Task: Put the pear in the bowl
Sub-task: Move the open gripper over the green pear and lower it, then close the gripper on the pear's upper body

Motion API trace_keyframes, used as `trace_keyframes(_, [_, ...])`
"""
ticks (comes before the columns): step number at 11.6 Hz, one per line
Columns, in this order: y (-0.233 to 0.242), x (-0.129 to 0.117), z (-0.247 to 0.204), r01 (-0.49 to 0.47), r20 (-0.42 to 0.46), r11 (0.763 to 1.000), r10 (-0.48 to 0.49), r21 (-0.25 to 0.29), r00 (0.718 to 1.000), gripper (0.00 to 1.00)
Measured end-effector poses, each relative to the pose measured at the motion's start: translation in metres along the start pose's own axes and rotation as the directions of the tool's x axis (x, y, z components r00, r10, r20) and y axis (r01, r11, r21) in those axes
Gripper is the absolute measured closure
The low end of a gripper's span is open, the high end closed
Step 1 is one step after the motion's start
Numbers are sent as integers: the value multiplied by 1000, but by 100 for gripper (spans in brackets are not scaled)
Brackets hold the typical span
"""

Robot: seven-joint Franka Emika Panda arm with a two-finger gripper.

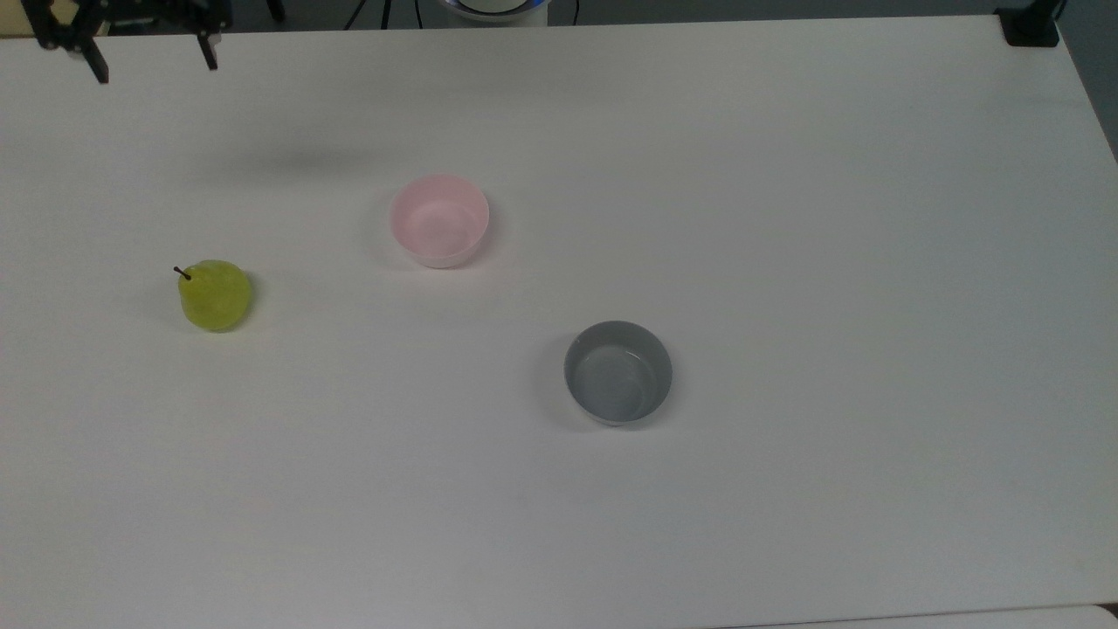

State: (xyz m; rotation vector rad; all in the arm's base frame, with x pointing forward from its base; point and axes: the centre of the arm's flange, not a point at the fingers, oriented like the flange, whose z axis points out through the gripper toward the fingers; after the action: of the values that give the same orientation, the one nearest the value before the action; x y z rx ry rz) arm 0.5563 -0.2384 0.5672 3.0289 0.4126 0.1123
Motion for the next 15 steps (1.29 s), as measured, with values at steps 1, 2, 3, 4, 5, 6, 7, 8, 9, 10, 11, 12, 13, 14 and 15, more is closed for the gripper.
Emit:
trace_keyframes(1, [6,5,16,-4,3,1000,4,-4,1000,0])
trace_keyframes(2, [10,13,32,-3,-3,1000,3,-9,1000,0])
trace_keyframes(3, [12,20,45,-16,-16,1000,16,-8,1000,0])
trace_keyframes(4, [15,28,59,-47,-39,999,47,-5,998,0])
trace_keyframes(5, [17,34,74,-76,-50,997,76,-4,996,0])
trace_keyframes(6, [19,39,90,-103,-51,995,103,-6,993,0])
trace_keyframes(7, [21,44,105,-123,-53,992,123,-10,991,0])
trace_keyframes(8, [22,50,121,-140,-61,990,139,-19,988,0])
trace_keyframes(9, [23,54,136,-151,-63,988,150,-23,987,0])
trace_keyframes(10, [24,57,152,-161,-63,987,159,-27,985,0])
trace_keyframes(11, [24,59,166,-168,-64,985,166,-30,984,0])
trace_keyframes(12, [24,61,178,-177,-70,984,174,-36,982,0])
trace_keyframes(13, [25,63,186,-183,-74,982,179,-40,981,0])
trace_keyframes(14, [24,64,194,-188,-72,981,185,-40,980,0])
trace_keyframes(15, [23,65,199,-189,-70,981,186,-39,980,0])
